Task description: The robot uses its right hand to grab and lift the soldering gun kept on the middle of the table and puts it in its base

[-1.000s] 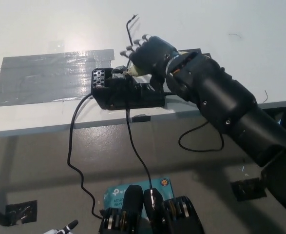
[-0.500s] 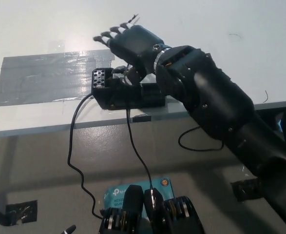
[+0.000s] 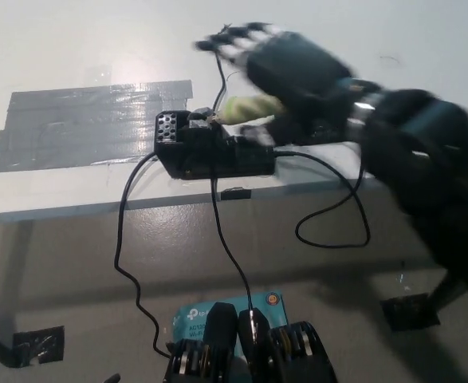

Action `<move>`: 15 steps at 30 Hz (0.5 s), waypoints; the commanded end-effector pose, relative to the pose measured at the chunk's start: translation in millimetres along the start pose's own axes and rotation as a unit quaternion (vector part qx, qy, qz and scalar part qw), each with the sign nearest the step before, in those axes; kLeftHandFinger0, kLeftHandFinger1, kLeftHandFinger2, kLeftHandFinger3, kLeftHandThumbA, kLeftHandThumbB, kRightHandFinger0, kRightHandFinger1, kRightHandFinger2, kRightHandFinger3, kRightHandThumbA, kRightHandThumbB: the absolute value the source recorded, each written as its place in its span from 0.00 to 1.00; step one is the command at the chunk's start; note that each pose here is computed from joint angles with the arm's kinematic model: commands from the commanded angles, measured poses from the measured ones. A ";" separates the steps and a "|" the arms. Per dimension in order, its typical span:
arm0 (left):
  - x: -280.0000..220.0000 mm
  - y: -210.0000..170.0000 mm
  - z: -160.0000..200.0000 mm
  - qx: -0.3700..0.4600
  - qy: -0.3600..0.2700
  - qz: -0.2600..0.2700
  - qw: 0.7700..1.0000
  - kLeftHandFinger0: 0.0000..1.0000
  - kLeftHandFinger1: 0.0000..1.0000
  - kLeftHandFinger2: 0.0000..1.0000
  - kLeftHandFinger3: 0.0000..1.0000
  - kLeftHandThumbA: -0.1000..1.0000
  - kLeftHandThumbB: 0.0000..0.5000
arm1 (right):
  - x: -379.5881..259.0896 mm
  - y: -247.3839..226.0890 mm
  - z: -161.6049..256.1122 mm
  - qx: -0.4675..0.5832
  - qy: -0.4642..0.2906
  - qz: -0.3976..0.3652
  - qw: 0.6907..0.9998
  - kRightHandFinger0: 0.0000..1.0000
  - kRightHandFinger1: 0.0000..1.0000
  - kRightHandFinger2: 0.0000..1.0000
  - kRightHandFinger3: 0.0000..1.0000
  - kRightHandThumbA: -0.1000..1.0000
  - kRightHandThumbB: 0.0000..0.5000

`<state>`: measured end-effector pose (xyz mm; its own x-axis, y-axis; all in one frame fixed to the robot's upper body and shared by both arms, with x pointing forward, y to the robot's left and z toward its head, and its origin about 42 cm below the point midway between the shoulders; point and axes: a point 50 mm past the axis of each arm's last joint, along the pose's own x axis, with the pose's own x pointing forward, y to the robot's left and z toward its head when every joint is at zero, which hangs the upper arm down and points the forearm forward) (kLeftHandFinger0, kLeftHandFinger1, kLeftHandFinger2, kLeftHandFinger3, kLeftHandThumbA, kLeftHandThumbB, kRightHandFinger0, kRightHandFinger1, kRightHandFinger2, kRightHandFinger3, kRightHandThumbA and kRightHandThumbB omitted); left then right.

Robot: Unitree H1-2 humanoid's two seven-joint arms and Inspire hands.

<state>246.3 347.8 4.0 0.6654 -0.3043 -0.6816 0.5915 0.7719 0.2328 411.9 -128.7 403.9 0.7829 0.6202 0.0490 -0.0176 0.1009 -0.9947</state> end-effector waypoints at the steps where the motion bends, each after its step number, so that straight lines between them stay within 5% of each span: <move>1: -15.4 2.2 -9.5 -0.018 -0.026 0.019 0.999 0.12 0.31 0.44 0.64 1.00 1.00 | -195.8 -45.8 -33.8 0.058 0.062 -0.122 0.989 1.00 1.00 1.00 1.00 0.73 0.98; 2: -15.1 2.4 -10.6 -0.018 -0.026 0.019 0.999 0.12 0.31 0.44 0.64 1.00 1.00 | -195.1 -45.6 -33.0 0.058 0.061 -0.121 0.989 1.00 1.00 1.00 1.00 0.73 0.99; 3: -14.9 1.4 -11.0 -0.015 -0.029 0.020 0.999 0.12 0.30 0.44 0.63 1.00 1.00 | -229.3 -21.1 -43.6 0.061 0.104 -0.157 0.980 1.00 1.00 1.00 1.00 0.71 0.84; 6: -16.2 2.0 -13.8 -0.016 -0.033 0.022 0.999 0.10 0.28 0.42 0.62 1.00 1.00 | -257.5 8.2 -53.3 0.091 0.146 -0.187 0.967 1.00 1.00 1.00 1.00 0.67 0.74; 10: -16.2 1.2 -16.9 -0.022 -0.033 0.021 0.999 0.08 0.25 0.38 0.58 1.00 1.00 | -302.2 56.3 -65.5 0.129 0.214 -0.215 0.944 1.00 1.00 1.00 1.00 0.77 0.65; 11: -16.0 -0.3 -19.1 -0.023 -0.031 0.023 0.999 0.08 0.25 0.39 0.59 1.00 1.00 | -314.3 77.8 -66.9 0.157 0.232 -0.221 0.934 1.00 1.00 1.00 1.00 0.72 0.61; 13: -18.4 0.0 -22.0 -0.024 -0.030 0.023 0.999 0.09 0.26 0.40 0.61 1.00 1.00 | -323.0 103.1 -68.5 0.170 0.245 -0.220 0.929 1.00 1.00 1.00 1.00 0.74 0.62; 14: -19.8 0.4 -23.4 -0.028 -0.029 0.025 0.999 0.09 0.26 0.40 0.61 1.00 1.00 | -326.6 116.1 -67.3 0.178 0.259 -0.210 0.926 1.00 1.00 1.00 1.00 0.60 0.67; 15: -20.3 2.3 -24.2 -0.030 -0.026 0.028 0.999 0.09 0.26 0.40 0.61 1.00 1.00 | -329.3 128.9 -67.7 0.194 0.273 -0.202 0.920 1.00 1.00 1.00 1.00 0.72 0.62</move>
<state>228.7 355.8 -5.6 0.6530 -0.2864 -0.7011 0.5751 0.7899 0.2130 254.8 -349.5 261.8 0.9929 0.1135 -0.0368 -0.0851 0.4569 -0.8854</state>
